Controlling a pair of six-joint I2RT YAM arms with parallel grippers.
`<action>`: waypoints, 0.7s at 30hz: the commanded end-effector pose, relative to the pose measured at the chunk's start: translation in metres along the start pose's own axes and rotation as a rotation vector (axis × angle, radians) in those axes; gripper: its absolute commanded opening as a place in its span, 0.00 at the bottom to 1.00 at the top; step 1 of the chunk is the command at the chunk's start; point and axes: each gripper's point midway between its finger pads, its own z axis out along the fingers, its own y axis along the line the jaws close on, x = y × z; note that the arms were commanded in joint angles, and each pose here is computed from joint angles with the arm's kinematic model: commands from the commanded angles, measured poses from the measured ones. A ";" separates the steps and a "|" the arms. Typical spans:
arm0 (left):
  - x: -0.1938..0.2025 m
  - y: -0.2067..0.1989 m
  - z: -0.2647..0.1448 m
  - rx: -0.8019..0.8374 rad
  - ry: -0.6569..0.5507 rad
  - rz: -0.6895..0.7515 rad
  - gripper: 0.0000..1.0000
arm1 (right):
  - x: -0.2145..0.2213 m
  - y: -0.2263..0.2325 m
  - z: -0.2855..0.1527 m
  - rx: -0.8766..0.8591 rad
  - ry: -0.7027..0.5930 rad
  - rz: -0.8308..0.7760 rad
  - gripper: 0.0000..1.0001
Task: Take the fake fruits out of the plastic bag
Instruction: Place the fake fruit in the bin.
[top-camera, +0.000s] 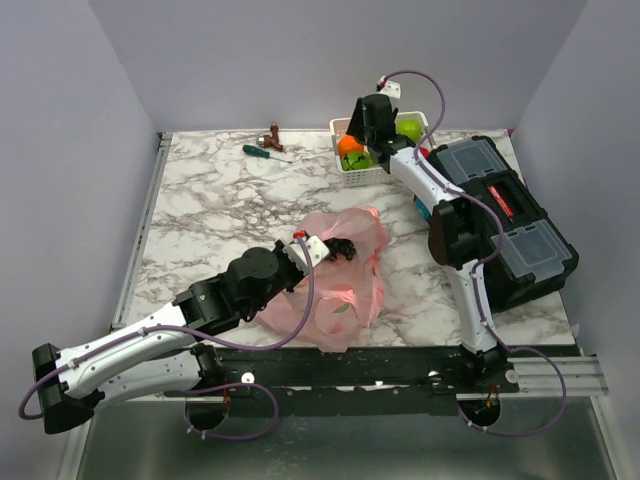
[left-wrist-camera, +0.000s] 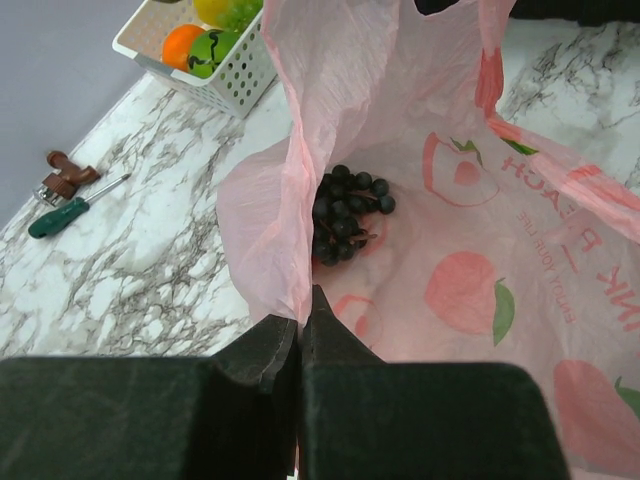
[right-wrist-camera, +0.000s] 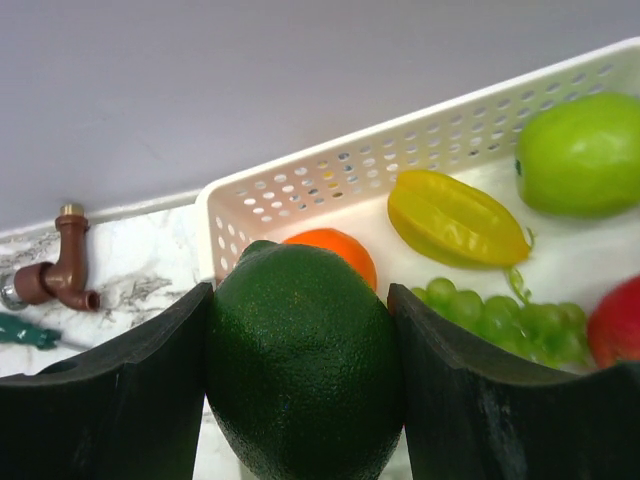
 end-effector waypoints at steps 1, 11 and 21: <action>-0.020 0.001 -0.008 0.017 -0.062 -0.029 0.00 | 0.029 0.000 0.034 -0.021 0.064 -0.001 0.13; -0.013 -0.010 0.002 0.055 -0.019 -0.027 0.00 | 0.072 -0.011 0.057 -0.004 0.114 -0.034 0.43; 0.000 -0.015 0.012 0.061 0.036 -0.008 0.00 | 0.050 -0.002 0.041 -0.057 0.130 -0.098 0.90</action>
